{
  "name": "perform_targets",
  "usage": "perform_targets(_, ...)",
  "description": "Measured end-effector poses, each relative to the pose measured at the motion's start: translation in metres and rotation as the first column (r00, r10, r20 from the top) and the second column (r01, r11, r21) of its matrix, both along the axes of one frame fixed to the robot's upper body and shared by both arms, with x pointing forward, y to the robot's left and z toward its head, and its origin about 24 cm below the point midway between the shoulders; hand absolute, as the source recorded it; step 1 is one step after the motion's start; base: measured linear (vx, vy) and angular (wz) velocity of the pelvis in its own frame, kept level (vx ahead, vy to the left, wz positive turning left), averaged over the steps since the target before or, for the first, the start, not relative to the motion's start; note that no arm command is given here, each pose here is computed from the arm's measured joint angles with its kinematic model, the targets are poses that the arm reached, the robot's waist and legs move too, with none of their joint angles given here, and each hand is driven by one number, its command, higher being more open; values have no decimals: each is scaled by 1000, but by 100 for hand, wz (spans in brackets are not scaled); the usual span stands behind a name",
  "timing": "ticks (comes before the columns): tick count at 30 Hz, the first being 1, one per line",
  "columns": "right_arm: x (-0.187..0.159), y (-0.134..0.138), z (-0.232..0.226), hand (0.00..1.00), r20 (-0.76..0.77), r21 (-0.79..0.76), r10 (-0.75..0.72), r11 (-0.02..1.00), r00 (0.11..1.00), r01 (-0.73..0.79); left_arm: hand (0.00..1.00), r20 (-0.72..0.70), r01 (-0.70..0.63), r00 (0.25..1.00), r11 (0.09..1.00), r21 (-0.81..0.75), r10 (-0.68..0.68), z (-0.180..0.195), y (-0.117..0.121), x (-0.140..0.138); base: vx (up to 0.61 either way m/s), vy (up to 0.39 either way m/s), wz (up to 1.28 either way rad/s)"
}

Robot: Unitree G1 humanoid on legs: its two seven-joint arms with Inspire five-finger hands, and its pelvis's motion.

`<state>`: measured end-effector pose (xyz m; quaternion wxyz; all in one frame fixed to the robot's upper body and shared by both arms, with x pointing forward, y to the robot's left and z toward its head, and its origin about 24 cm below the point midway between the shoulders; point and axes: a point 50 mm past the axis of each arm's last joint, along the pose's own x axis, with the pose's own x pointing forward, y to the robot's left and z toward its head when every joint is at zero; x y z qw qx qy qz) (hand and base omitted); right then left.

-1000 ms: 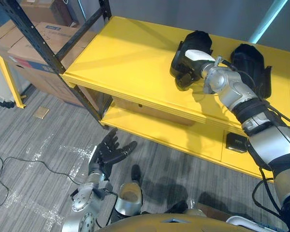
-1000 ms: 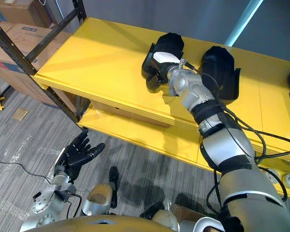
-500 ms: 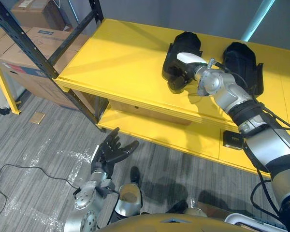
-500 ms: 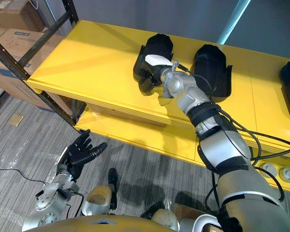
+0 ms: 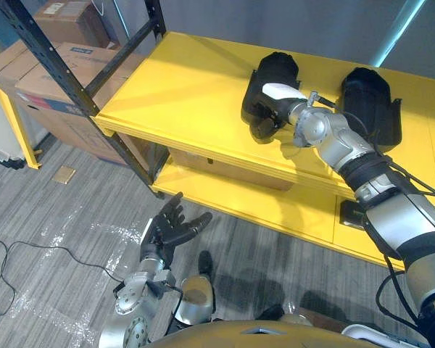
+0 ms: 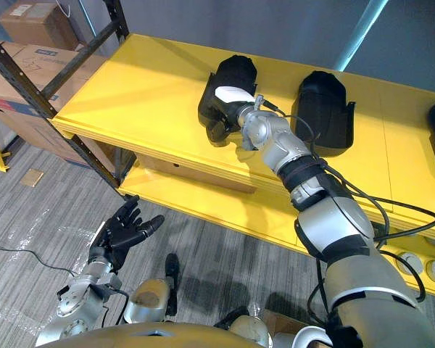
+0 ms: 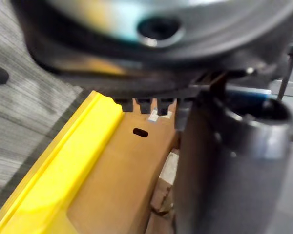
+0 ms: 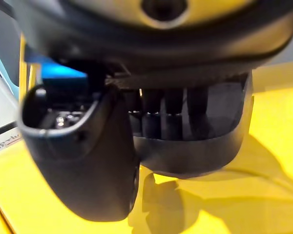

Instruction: Walk over and take three plastic housings, then place them on the shelf

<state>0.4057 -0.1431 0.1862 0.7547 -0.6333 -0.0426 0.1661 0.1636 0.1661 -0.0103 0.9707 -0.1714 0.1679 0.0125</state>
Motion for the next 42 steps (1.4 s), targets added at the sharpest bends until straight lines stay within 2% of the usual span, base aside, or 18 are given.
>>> perform_targets(5, 0, 0, 0, 0, -6, 15, -13, 1000, 1000, 13, 100, 1, 1, 1000, 1000, 0, -1, 0, 0, 0, 0, 0, 0)
perform_targets(6, 0, 0, 0, 100, -6, 14, -13, 1000, 1000, 14, 100, 2, 1, 1000, 1000, 0, -1, 0, 0, 0, 0, 0, 0)
perform_targets(23, 2, 2, 6, 100, 3, 4, -18, 1000, 1000, 18, 100, -4, 19, 1000, 1000, -9, -19, 0, -9, 1, 2, -2, -3)
perform_targets(37, -10, 23, 2, 100, -53, -9, 102, 995, 993, -103, 100, -11, 12, 1000, 1000, -3, -12, -2, -7, 0, 2, 1, 0)
perform_targets(41, -23, 36, 15, 100, 28, 9, 185, 983, 982, -185, 100, -26, -10, 1000, 1000, 8, 10, -5, -1, -2, -12, 5, -5)
perform_targets(42, -31, 38, 22, 100, 95, 35, 213, 976, 972, -217, 100, -27, -21, 999, 1000, 13, 21, -5, 2, -2, -4, -2, -6)
